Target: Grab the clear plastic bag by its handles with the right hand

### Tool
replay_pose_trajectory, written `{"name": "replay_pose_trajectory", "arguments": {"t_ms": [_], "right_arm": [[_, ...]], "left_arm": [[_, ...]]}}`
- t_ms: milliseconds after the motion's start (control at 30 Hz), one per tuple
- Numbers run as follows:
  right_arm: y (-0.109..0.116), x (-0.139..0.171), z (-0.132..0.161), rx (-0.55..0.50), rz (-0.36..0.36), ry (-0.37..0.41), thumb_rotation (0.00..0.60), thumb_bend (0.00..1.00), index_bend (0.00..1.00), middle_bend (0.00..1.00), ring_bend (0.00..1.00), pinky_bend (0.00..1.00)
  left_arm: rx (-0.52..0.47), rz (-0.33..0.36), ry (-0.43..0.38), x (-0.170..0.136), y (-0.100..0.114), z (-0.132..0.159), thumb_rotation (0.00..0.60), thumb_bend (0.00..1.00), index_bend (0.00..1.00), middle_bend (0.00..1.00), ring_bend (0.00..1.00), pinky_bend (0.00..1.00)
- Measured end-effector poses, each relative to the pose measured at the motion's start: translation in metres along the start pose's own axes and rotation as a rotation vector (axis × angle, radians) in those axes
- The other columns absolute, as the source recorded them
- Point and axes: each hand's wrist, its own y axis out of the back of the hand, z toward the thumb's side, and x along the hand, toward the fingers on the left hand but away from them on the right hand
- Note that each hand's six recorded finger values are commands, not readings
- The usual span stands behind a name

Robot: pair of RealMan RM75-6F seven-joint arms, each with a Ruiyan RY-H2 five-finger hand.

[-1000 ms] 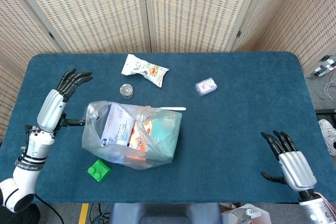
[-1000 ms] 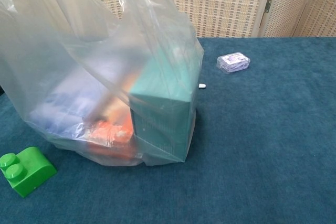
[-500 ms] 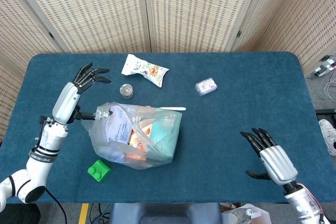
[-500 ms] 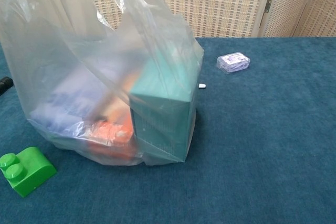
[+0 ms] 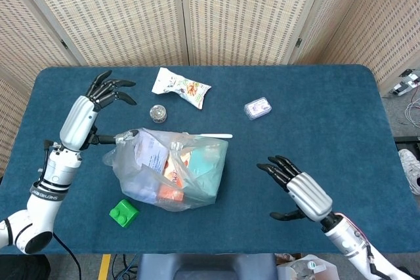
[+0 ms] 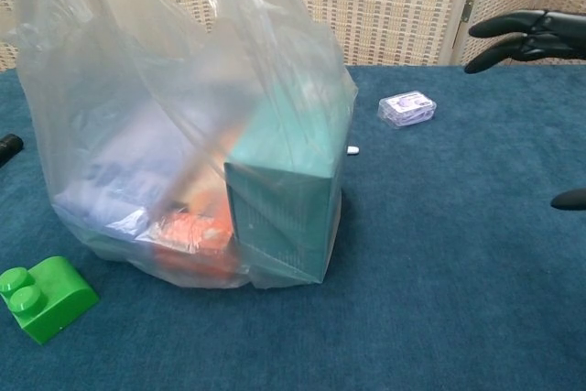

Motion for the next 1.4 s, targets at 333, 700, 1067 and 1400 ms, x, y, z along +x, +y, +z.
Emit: {"name": "replay_pose_trajectory", "arguments": {"t_ms": [333, 700, 1067, 1400], "right_arm": [[-0.002, -0.046, 0.033, -0.185, 0.021, 0.153, 0.600, 0.01, 0.00, 0.09, 0.01, 0.06], [-0.010, -0.095, 0.065, -0.375, 0.095, 0.239, 0.600, 0.00, 0.00, 0.09, 0.01, 0.06], [-0.024, -0.138, 0.095, -0.664, 0.170, 0.291, 0.600, 0.00, 0.00, 0.09, 0.01, 0.06], [-0.041, -0.164, 0.119, -0.865, 0.236, 0.327, 0.600, 0.02, 0.01, 0.18, 0.07, 0.13]], "left_arm": [[0.009, 0.022, 0.015, 0.002, 0.009, 0.001, 0.600, 0.14, 0.41, 0.23, 0.18, 0.00], [0.019, 0.027, 0.021, 0.002, 0.011, 0.005, 0.600, 0.14, 0.41, 0.23, 0.18, 0.00], [0.030, 0.022, 0.039, 0.002, 0.010, 0.003, 0.600, 0.14, 0.41, 0.23, 0.18, 0.00], [0.034, 0.024, 0.042, 0.002, 0.011, 0.001, 0.600, 0.14, 0.41, 0.23, 0.18, 0.00]]}}
